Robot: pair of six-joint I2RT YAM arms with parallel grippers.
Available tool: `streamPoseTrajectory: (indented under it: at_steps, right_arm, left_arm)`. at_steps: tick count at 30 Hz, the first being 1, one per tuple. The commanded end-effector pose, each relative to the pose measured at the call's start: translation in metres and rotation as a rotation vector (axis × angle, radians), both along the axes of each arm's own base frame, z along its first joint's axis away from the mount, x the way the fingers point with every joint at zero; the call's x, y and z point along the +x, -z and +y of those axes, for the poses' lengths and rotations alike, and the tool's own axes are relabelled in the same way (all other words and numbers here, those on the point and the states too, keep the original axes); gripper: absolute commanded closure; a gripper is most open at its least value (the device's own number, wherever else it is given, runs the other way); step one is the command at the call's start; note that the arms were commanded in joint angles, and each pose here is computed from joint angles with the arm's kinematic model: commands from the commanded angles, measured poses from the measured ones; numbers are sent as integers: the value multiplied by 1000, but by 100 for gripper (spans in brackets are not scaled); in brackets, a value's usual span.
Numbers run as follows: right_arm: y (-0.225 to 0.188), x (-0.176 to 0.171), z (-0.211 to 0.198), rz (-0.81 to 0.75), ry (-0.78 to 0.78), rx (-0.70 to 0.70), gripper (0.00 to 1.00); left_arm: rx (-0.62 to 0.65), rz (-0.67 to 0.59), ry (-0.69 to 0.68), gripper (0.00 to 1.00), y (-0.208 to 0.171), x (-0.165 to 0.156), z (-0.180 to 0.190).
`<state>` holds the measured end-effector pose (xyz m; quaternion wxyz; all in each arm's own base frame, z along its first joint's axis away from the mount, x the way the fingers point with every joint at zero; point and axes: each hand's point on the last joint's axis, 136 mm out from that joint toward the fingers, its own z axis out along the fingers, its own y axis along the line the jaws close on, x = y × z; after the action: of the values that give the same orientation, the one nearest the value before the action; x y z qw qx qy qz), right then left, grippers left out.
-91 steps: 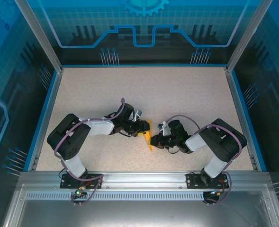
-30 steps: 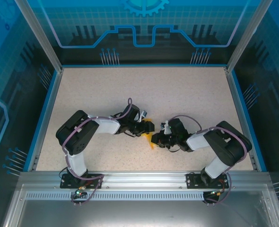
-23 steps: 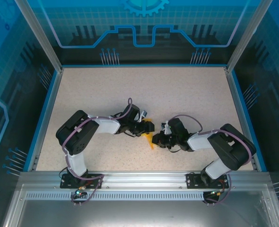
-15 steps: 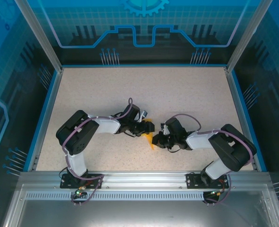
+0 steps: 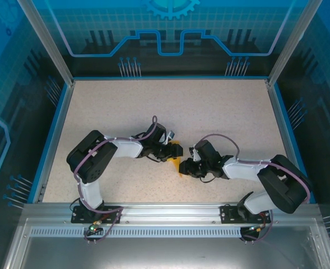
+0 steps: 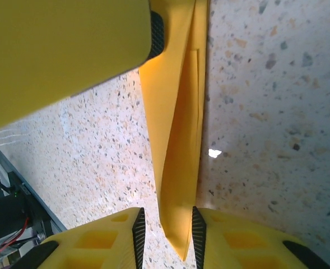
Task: Fold a paper plane with a square sheet of paper (pick it up from the middle)
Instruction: Fold the wing for the fifth time at the center of the table.
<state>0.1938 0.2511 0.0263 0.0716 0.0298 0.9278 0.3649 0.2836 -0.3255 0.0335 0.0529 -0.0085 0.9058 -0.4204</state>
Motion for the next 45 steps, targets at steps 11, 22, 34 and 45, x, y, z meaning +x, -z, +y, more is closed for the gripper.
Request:
streamPoseTrajectory:
  at_steps: [11, 22, 34, 45]
  right_arm:
    - [22, -6, -4, 51, -19, -132, 81]
    - [48, -23, -19, 129, 24, -163, 93]
    - [15, -15, -22, 8, 66, -130, 89]
    - [-43, 25, 29, -106, 29, 182, 91]
  left_arm:
    - [54, 44, 19, 46, 19, -8, 5]
    - [62, 42, 25, 46, 17, -8, 6]
    - [76, 54, 26, 47, 20, -10, 8]
    - [70, 67, 24, 47, 21, -10, 6]
